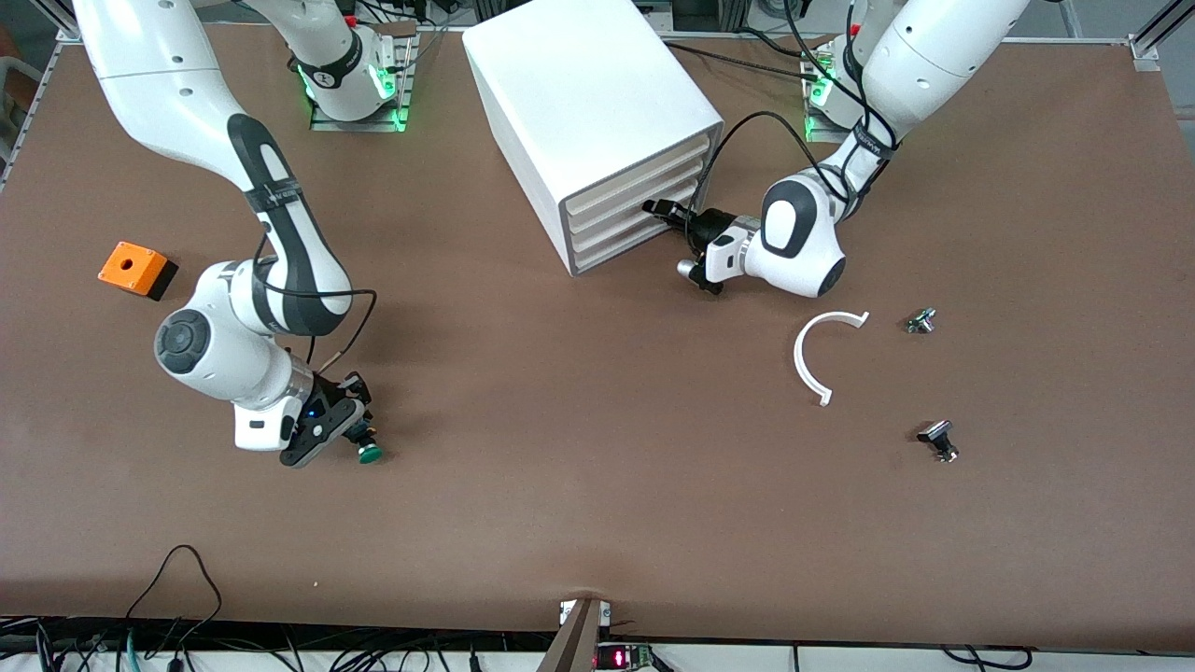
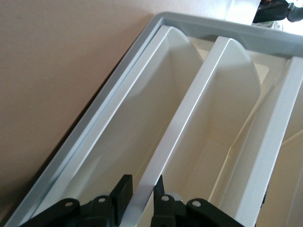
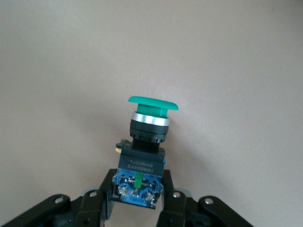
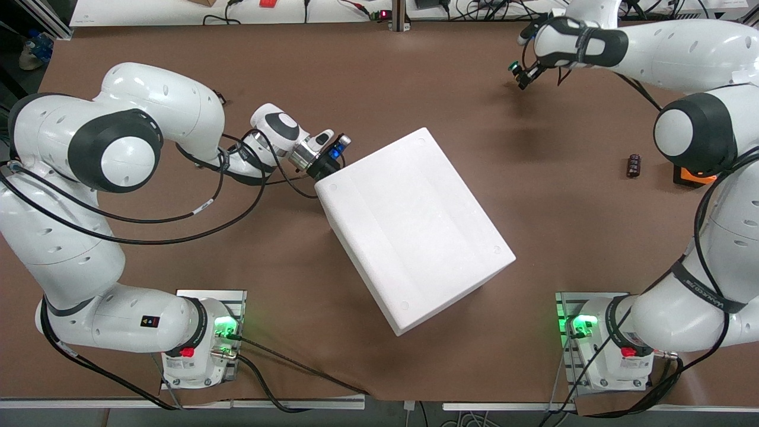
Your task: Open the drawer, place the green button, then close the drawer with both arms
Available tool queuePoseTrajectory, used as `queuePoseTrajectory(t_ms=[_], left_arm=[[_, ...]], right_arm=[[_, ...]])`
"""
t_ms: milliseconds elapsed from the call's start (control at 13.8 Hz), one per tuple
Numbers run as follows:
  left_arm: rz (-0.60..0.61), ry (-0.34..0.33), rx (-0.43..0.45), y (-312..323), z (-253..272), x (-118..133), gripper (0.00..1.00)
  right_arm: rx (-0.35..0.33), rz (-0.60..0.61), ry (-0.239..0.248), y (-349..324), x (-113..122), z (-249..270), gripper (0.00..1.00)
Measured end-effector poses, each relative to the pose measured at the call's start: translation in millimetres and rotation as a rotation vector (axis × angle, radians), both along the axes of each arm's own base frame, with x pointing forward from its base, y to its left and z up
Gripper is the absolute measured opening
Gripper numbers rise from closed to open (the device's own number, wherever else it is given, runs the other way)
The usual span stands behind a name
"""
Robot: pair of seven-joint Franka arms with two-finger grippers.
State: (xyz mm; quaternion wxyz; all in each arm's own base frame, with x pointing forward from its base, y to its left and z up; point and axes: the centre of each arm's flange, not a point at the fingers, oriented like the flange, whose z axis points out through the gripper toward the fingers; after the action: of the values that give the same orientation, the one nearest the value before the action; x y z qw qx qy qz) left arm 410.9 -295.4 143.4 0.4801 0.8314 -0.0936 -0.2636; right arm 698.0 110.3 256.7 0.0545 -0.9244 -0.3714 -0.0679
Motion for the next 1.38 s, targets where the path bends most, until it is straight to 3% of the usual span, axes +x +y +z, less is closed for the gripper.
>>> queuePoseTrajectory(t_ms=[362, 651, 1013, 1086, 1375], left_arm=[[0.14, -0.092, 0.023, 67.2, 10.8, 65.0, 0.2], [0.24, -0.182, 0.066, 109.7, 23.7, 112.6, 0.2], [0.272, -0.216, 0.081, 120.5, 29.1, 125.8, 0.19], [0.277, -0.227, 0.086, 121.4, 31.3, 128.5, 0.24], [0.306, -0.323, 0.091, 125.0, 69.9, 150.1, 0.65]], right_arm=[[0.006, 0.044, 0.062, 5.5, 15.9, 67.5, 0.41], [-0.01, 0.063, 0.038, 5.6, 21.9, 89.2, 0.41], [0.044, 0.142, -0.002, 60.6, 18.8, 112.9, 0.41], [0.057, 0.161, -0.009, 74.0, 16.9, 118.1, 0.41], [0.102, 0.25, -0.036, 134.1, 2.5, 139.6, 0.41]])
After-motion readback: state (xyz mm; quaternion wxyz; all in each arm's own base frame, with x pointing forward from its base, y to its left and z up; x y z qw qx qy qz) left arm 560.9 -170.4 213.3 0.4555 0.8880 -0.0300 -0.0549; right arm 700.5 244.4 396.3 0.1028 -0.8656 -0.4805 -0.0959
